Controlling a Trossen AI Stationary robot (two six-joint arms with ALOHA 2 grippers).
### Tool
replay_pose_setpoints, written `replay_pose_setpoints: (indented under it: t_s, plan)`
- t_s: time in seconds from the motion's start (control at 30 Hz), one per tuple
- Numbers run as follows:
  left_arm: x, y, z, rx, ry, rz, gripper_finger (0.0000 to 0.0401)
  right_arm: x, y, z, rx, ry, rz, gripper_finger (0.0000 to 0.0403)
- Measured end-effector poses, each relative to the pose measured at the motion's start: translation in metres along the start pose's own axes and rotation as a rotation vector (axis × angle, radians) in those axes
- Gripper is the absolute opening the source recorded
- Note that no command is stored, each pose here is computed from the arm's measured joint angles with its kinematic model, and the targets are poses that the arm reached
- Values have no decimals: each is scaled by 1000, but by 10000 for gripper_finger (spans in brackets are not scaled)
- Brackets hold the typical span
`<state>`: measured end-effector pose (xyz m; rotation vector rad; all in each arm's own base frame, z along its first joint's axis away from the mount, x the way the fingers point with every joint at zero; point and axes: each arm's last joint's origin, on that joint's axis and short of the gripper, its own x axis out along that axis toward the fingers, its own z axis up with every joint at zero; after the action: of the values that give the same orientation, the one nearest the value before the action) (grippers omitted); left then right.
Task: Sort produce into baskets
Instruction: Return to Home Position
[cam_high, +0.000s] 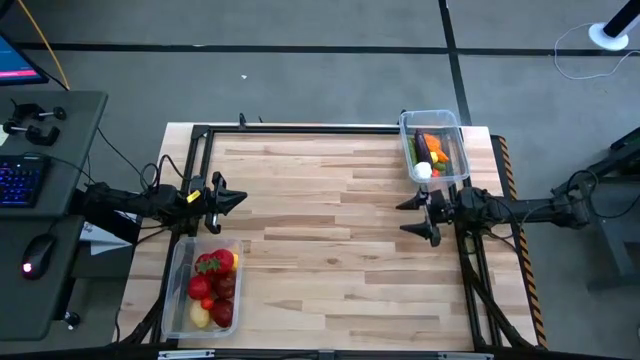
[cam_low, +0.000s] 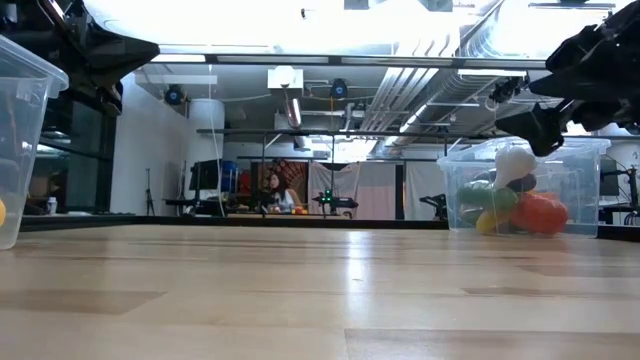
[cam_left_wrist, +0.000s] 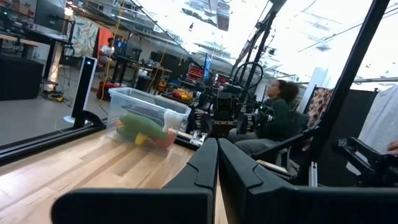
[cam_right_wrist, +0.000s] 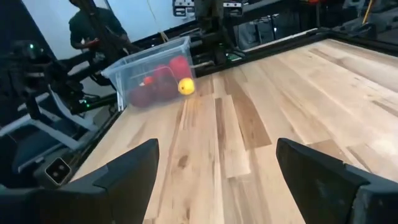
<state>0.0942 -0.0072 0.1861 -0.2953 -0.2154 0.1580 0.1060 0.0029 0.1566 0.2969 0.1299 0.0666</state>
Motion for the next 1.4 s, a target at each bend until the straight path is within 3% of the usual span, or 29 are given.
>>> replay_pose_setpoints:
  t_s: [0.27,0.5,1.4]
  plan:
    - [0,0,0,0,1,1,0,-1,0,0,21,-6,1,316]
    - [0,0,0,0,1,1,0,-11,3,12,9,-159,30,316]
    - [0,1,-3,11,28,8,0,-9,2,9,13,-124,6,316]
